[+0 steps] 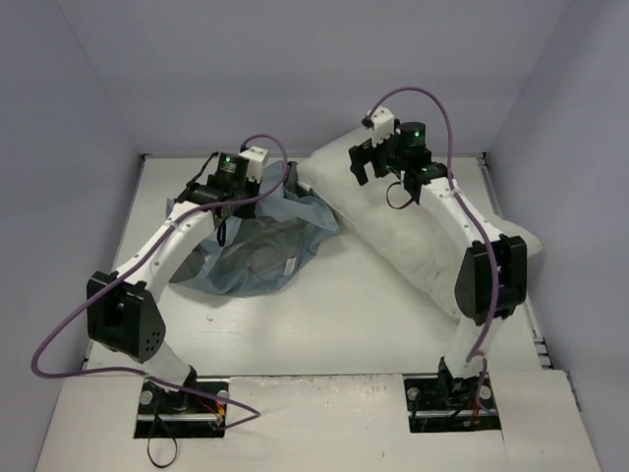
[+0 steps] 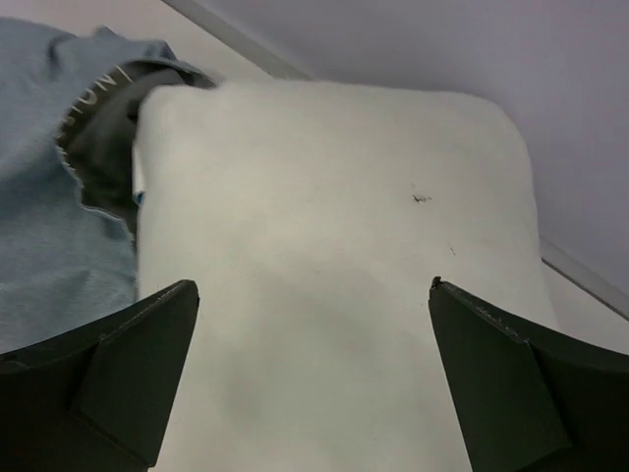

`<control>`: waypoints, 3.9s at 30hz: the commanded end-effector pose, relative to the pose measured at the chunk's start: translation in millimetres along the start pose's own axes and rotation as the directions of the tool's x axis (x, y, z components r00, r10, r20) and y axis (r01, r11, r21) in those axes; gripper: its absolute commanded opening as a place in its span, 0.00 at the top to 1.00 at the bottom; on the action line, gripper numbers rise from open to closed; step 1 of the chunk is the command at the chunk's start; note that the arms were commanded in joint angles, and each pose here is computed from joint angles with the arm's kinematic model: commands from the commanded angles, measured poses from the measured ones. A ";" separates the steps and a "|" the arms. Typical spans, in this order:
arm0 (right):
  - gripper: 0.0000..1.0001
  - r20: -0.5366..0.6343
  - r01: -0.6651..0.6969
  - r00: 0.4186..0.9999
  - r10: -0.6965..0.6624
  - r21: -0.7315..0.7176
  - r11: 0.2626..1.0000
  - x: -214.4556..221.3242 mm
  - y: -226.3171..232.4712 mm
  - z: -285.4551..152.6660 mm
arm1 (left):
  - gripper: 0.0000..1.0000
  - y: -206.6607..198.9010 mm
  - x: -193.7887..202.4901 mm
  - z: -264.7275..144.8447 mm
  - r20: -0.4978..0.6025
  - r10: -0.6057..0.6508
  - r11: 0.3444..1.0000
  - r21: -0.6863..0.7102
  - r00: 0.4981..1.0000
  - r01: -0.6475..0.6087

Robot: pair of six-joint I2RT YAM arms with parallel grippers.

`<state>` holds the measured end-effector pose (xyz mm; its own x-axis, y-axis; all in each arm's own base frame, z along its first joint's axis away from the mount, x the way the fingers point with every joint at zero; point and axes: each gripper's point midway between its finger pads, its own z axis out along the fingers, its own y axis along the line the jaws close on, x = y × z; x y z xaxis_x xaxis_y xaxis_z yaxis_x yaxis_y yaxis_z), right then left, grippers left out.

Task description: Put the pillow into the pillowcase

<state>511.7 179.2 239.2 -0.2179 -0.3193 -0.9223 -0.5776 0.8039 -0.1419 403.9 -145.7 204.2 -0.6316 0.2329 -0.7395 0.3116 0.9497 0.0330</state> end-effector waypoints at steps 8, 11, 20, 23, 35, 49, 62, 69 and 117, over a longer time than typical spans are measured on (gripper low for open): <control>0.00 -0.306 -0.109 0.950 0.061 -0.140 0.984 150.4 25.5 63.2 | 1.00 4.1 -9.3 -13.1 0.004 -0.086 0.996 -0.021 0.996 0.086; 0.08 -0.393 -0.181 0.914 0.103 -0.167 0.969 195.1 39.9 64.6 | 1.00 4.4 -8.7 -12.7 0.000 -0.095 0.995 -0.023 0.996 0.095; 1.00 -0.218 -0.198 0.960 0.176 -0.084 0.977 105.8 -9.5 37.2 | 1.00 6.7 -17.5 -15.0 0.002 -0.108 0.994 -0.027 0.994 0.108; 1.00 -0.056 -0.132 0.990 0.131 -0.020 0.991 21.3 -27.4 -3.9 | 1.00 14.1 -25.5 -15.4 0.005 -0.115 0.992 -0.059 0.993 0.115; 1.00 0.167 -0.091 0.980 0.111 -0.124 0.988 -53.9 52.2 -166.5 | 1.00 30.0 -51.6 4.3 0.004 -0.163 0.982 -0.099 0.987 0.163; 1.00 0.060 -0.055 0.991 0.119 -0.628 0.776 -14.6 235.2 -243.2 | 1.00 41.7 -87.0 9.2 0.061 -0.164 0.979 -0.116 0.985 0.170; 1.00 -0.031 -0.020 1.000 0.001 -0.628 0.778 5.4 260.9 -189.4 | 1.00 32.8 -58.0 -9.5 0.018 -0.194 0.978 -0.079 0.981 0.195; 1.00 -0.024 0.032 0.998 -0.050 -0.477 0.878 -9.6 230.8 -139.0 | 1.00 23.5 -28.7 -34.3 -0.012 -0.203 0.978 -0.042 0.979 0.203; 1.00 0.006 -0.401 0.916 0.401 -0.002 0.916 18.0 200.7 22.2 | 1.00 -77.2 -26.4 -55.8 -0.157 -0.316 0.931 0.138 0.936 0.338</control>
<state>402.2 331.6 144.8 -0.4826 -0.0802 -0.8722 -0.4171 0.8966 0.1484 354.3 -190.2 218.7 -0.8340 0.0185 -0.5514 0.1511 0.9689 -0.1960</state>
